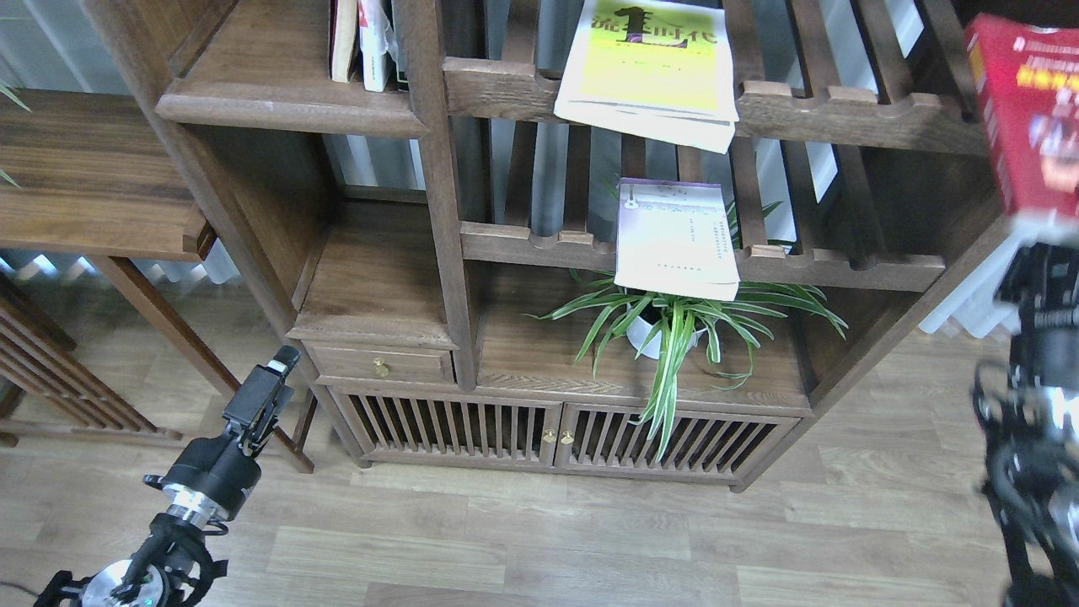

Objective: Organize books on shelf
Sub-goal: 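Grasp the red book with the right gripper and pull it out, then lower the red book and grasp its other edge with the left gripper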

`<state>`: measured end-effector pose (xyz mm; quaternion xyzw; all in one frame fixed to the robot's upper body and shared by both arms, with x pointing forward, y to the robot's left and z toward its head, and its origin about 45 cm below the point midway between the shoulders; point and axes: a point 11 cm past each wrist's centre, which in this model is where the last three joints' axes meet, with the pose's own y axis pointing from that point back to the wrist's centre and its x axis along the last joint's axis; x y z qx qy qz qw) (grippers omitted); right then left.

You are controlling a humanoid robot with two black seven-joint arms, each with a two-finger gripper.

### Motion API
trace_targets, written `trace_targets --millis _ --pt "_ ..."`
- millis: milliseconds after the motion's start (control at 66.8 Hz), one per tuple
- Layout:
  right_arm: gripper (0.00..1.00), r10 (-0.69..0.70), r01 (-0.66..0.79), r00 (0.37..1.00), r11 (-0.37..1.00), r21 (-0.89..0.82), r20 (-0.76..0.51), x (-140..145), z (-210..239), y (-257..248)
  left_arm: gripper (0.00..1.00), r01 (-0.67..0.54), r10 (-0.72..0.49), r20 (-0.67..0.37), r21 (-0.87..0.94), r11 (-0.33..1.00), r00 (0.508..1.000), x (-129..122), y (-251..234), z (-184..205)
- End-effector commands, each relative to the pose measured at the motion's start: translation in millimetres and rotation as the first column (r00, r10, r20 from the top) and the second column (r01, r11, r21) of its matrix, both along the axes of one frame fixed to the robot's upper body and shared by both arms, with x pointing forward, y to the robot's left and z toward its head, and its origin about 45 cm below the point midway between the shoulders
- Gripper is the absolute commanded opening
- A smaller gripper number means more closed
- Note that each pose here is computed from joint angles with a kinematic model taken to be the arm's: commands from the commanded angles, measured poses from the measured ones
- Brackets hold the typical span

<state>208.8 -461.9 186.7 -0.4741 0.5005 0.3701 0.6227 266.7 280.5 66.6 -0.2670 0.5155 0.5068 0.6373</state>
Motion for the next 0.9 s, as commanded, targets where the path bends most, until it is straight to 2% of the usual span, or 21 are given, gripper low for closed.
trace_targets --millis 0,255,330,359,479,629,809,884 --pt "0.05 0.010 -0.009 0.994 1.000 0.012 -0.108 -26 -29 3 1.00 0.002 -0.002 -0.021 0.001 1.000 1.000 -3 0 -6" --pt "0.05 0.036 -0.025 0.961 0.999 0.045 -0.276 -57 -79 13 1.00 0.020 -0.020 -0.033 0.000 1.000 0.999 -5 -6 -10" --pt "0.05 0.059 -0.039 0.935 0.997 0.063 -0.351 -71 -102 18 1.00 0.013 -0.013 -0.034 0.001 1.000 0.999 -5 -4 -11" --pt "0.05 0.094 -0.059 0.905 0.994 0.096 -0.416 -84 -126 29 1.00 0.011 -0.011 -0.040 -0.002 1.000 0.999 -7 -5 -12" --pt "0.05 0.156 -0.098 0.861 0.985 0.144 -0.484 -97 -152 49 1.00 0.031 -0.031 -0.064 -0.005 1.000 0.997 -15 -10 -19" --pt "0.06 0.272 -0.194 0.810 0.960 0.202 -0.519 -101 -171 88 1.00 0.051 -0.052 -0.124 -0.008 0.999 0.991 -27 -19 -37" --pt "0.06 0.398 -0.313 0.767 0.917 0.249 -0.503 -85 -178 128 1.00 0.090 -0.103 -0.153 -0.090 0.992 0.983 -34 -42 -42" --pt "0.06 0.438 -0.355 0.755 0.899 0.257 -0.488 -76 -178 141 1.00 0.083 -0.102 -0.159 -0.120 0.989 0.982 -35 -37 -41"
